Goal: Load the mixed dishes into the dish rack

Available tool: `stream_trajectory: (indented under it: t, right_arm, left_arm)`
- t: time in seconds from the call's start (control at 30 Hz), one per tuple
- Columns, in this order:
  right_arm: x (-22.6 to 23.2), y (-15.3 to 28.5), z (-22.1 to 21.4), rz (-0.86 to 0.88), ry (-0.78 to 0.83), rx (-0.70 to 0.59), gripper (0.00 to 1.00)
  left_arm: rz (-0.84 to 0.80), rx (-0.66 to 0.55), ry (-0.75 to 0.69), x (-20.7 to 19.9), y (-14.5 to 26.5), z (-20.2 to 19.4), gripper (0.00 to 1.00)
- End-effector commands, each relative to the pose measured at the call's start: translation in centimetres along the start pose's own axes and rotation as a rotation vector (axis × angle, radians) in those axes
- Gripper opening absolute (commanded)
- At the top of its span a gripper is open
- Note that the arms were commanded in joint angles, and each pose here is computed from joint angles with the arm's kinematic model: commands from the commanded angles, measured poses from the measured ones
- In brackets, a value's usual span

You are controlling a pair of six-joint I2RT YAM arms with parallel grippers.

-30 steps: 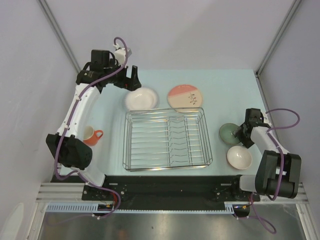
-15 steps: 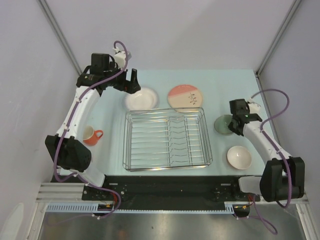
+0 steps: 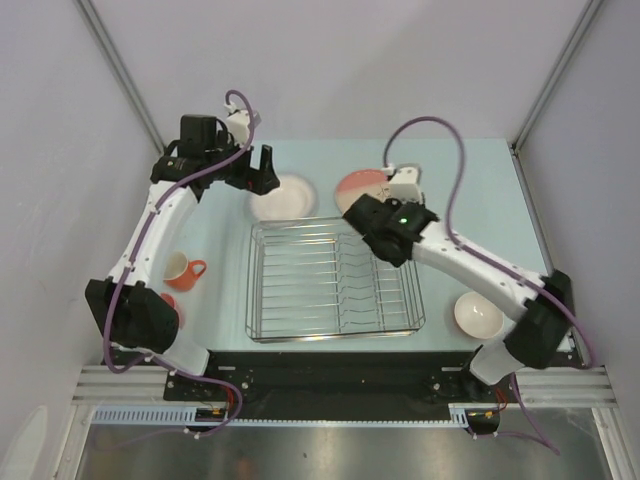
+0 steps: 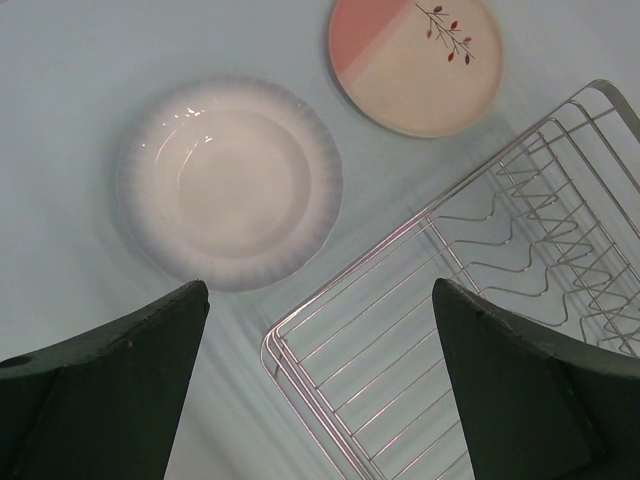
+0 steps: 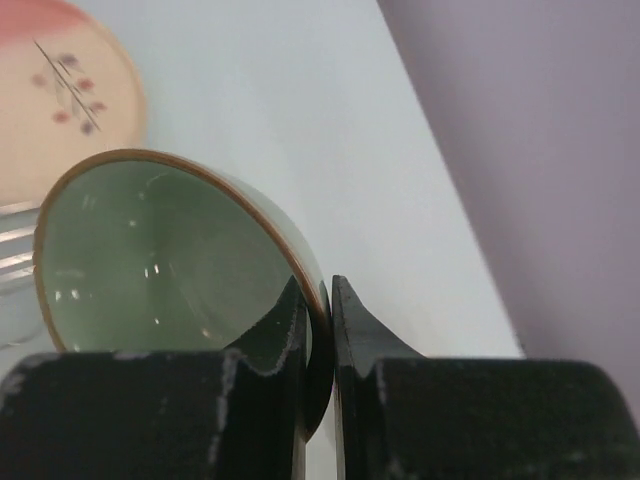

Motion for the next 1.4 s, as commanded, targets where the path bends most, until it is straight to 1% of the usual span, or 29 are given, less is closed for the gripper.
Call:
stream_trajectory:
  t: [0.0,0.03,0.07,0.1,0.27,0.4,0.6,0.7,0.9,0.93,1.0,1.1,1.13,1.17,1.27,1.3,1.33,1.37]
  right_arm:
    - [-0.6,0.0,0.0,-0.211,0.206,-0.136,0.00]
    - [-0.2,0.1,-0.1,-0.220,0.220,-0.143,0.00]
    - [0.4,-0.2,-0.5,-0.237,0.304,-0.147,0.00]
    - [1.0,-0.1,-0.7,-0.232,0.325,-0.153,0.00]
    - [2.7,0.1,-1.5,-0.214,0.355,-0.152,0.00]
    - [3.8,-0.1,-2.7,-0.215,0.420,-0.157,0.00]
    - [4.8,-0.9,-5.6,-0.226,0.507,-0.133,0.00]
    - [4.9,-1.2,-6.7,-0.231,0.527,-0.128,0.00]
    - [5.6,-1.1,-7.2,-0.224,0.533,-0.124,0.00]
    - [5.7,-1.1,-7.4,-0.223,0.537,-0.122,0.04]
    - [6.2,-1.0,-7.8,-0.214,0.538,-0.118,0.17]
    - [6.6,-0.6,-8.2,-0.200,0.535,-0.118,0.30]
    - [6.7,-0.5,-8.2,-0.195,0.532,-0.118,0.39]
    - [6.7,-0.4,-8.2,-0.191,0.524,-0.113,0.41]
    - [6.8,0.0,-7.6,-0.179,0.501,-0.117,0.55]
    - [6.5,0.1,-7.2,-0.177,0.490,-0.115,0.59]
    - [6.5,0.3,-6.8,-0.171,0.476,-0.116,0.67]
    - [6.4,0.4,-6.5,-0.167,0.460,-0.113,0.71]
  left_arm:
    - [0.018,-0.089,-0.049,-0.4,2.1,1.6,1.00]
    - [0.020,-0.094,-0.052,-0.5,2.4,1.7,1.00]
    - [0.022,-0.090,-0.050,-0.4,2.4,1.4,1.00]
    - [0.022,-0.099,-0.051,-0.5,2.4,1.5,1.00]
    - [0.017,-0.096,-0.053,-0.6,2.7,1.1,1.00]
    - [0.022,-0.096,-0.059,-0.4,2.7,1.0,1.00]
    - [0.041,-0.101,-0.060,0.1,2.9,0.9,1.00]
    - [0.046,-0.099,-0.056,0.4,2.9,0.7,1.00]
    - [0.044,-0.099,-0.046,0.7,2.9,0.3,1.00]
    - [0.043,-0.100,-0.047,0.7,2.9,0.3,1.00]
    - [0.048,-0.102,-0.047,0.8,3.0,0.3,1.00]
    - [0.050,-0.104,-0.047,0.9,3.1,0.3,1.00]
    - [0.052,-0.104,-0.049,1.0,3.1,0.3,1.00]
    - [0.053,-0.106,-0.051,1.0,3.2,0.4,1.00]
    - [0.055,-0.111,-0.051,1.0,3.3,0.5,1.00]
    - [0.051,-0.112,-0.050,1.0,3.2,0.6,1.00]
    - [0.052,-0.116,-0.049,1.0,3.2,0.7,1.00]
    - [0.049,-0.118,-0.048,1.0,3.2,0.7,1.00]
Point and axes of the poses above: each gripper's point midway between its finger pads, its own y axis back along the fingers, its own x axis along the line the jaws close on, z = x × y, the point moved 3 cm from there along y, back along the fingers, and after that the axes turned 4 degrees about -y, right-handed, at the moved point
